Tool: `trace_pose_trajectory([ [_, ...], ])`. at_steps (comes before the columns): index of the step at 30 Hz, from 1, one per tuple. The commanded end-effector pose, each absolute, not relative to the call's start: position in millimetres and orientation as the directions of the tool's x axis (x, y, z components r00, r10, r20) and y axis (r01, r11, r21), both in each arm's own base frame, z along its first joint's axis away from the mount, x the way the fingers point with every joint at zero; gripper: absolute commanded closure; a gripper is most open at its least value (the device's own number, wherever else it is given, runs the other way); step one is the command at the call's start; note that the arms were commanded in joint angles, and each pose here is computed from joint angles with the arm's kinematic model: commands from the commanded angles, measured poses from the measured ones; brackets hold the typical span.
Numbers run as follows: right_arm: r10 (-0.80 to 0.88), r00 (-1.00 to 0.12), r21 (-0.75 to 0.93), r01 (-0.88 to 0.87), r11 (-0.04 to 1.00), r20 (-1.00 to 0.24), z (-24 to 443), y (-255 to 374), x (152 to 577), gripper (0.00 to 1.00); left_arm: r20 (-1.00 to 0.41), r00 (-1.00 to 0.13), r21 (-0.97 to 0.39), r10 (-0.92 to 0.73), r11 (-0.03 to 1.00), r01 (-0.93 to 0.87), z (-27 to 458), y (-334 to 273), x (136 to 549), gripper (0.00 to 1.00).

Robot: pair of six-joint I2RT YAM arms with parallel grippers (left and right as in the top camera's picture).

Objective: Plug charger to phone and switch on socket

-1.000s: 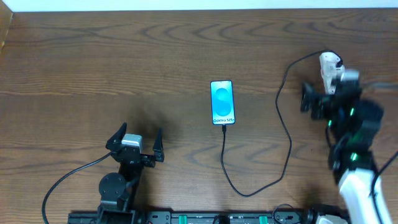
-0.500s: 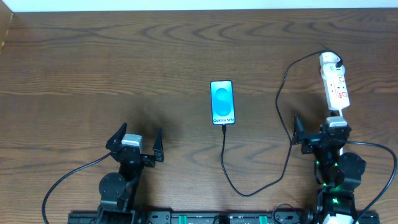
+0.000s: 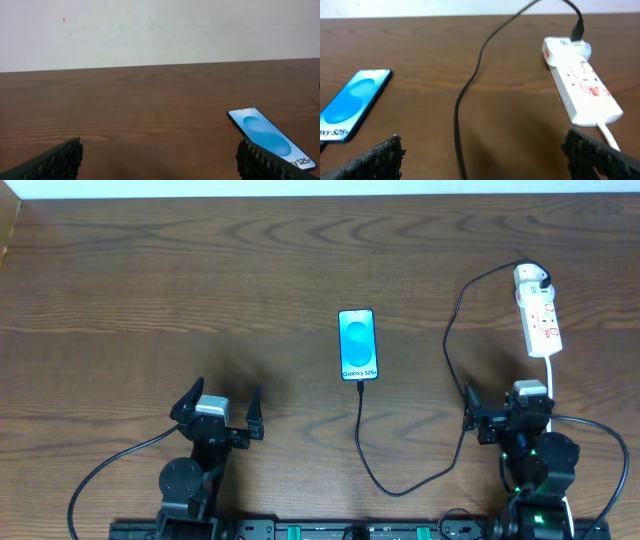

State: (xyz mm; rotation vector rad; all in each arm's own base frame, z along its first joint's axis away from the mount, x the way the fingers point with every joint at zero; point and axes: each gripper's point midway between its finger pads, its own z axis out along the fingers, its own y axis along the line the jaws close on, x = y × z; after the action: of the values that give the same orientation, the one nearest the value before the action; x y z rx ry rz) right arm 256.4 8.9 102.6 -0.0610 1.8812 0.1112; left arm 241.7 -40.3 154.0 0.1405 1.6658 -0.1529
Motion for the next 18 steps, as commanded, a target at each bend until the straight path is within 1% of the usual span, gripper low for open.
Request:
trace_pose_trajectory([
  [1, 0.014, -0.286, 0.041, -0.087, 0.995, -0.958, 107.7, 8.4, 252.5, 0.01, -0.989, -0.144, -0.012, 0.016, 0.981, 0.192, 139.1, -41.3, 240.6, 0.02],
  [3, 0.019, -0.278, 0.042, -0.075, 0.996, -0.961, 109.7, 6.7, 250.1, 0.01, -0.989, -0.144, -0.012, 0.016, 0.981, 0.192, 139.1, -41.3, 240.6, 0.02],
  [9, 0.04, -0.196, 0.051, -0.054, 0.997, -0.98, 129.2, 3.7, 249.9, 0.01, -0.989, -0.144, -0.012, 0.016, 0.981, 0.192, 139.1, -41.3, 240.6, 0.02],
  [18, 0.023, -0.146, 0.042, -0.133, 0.99, -0.989, 141.3, 23.0, 247.7, 0.01, -0.989, -0.144, -0.012, 0.016, 0.981, 0.192, 139.1, -41.3, 240.6, 0.02],
])
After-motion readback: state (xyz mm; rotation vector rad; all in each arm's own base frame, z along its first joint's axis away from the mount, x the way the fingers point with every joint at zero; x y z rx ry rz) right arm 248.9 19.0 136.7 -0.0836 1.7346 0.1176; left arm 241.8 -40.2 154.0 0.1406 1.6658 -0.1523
